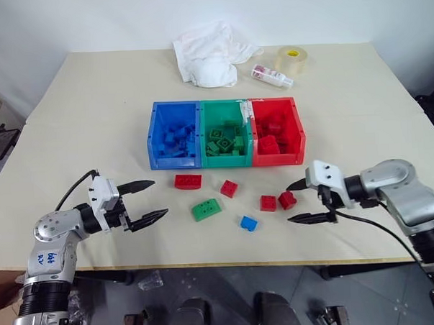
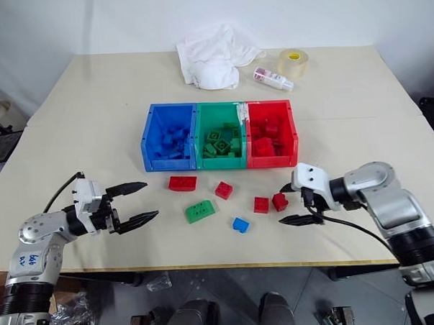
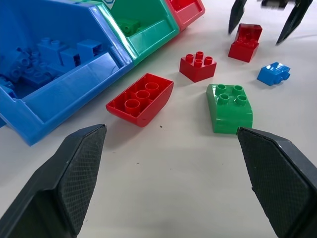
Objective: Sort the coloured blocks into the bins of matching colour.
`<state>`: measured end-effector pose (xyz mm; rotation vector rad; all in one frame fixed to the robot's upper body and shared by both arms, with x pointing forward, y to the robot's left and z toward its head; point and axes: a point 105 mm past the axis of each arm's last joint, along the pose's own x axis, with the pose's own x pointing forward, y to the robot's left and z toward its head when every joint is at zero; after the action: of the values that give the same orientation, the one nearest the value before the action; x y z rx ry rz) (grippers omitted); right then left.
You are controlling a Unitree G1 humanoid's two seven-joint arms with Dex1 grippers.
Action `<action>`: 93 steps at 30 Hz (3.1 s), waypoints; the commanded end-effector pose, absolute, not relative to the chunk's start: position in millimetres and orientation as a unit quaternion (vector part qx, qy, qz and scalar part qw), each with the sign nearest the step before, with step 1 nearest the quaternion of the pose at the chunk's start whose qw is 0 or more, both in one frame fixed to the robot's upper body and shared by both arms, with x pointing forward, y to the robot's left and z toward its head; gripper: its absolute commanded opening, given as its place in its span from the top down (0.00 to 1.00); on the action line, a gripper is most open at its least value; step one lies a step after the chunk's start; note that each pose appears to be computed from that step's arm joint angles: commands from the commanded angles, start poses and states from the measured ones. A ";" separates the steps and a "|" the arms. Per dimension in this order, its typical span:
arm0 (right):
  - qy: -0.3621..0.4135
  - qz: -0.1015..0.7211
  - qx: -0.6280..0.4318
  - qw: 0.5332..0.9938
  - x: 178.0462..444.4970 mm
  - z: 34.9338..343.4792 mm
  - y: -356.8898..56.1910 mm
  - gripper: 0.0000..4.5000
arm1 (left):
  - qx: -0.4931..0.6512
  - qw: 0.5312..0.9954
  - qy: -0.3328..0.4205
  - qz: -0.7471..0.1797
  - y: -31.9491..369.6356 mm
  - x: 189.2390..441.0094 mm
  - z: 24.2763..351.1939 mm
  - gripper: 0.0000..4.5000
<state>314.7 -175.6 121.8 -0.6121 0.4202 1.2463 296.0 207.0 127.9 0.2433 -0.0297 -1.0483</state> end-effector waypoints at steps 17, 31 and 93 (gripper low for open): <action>0.024 0.507 -0.265 0.820 344.7 199.3 -163.8 0.64 | 0.121 0.859 -0.032 -0.497 206.8 297.0 136.4 0.00; -0.044 0.401 -0.287 0.869 426.9 235.8 -144.8 0.10 | 0.122 0.847 -0.040 -0.515 195.5 302.8 137.5 0.00; -0.002 0.448 -0.272 0.851 388.8 232.5 -144.6 0.68 | 0.113 0.858 -0.036 -0.499 201.0 291.0 134.1 0.00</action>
<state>377.0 -137.5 225.8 -0.5576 0.0138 1.0069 290.4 204.3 126.6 0.2306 -0.0387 -1.0371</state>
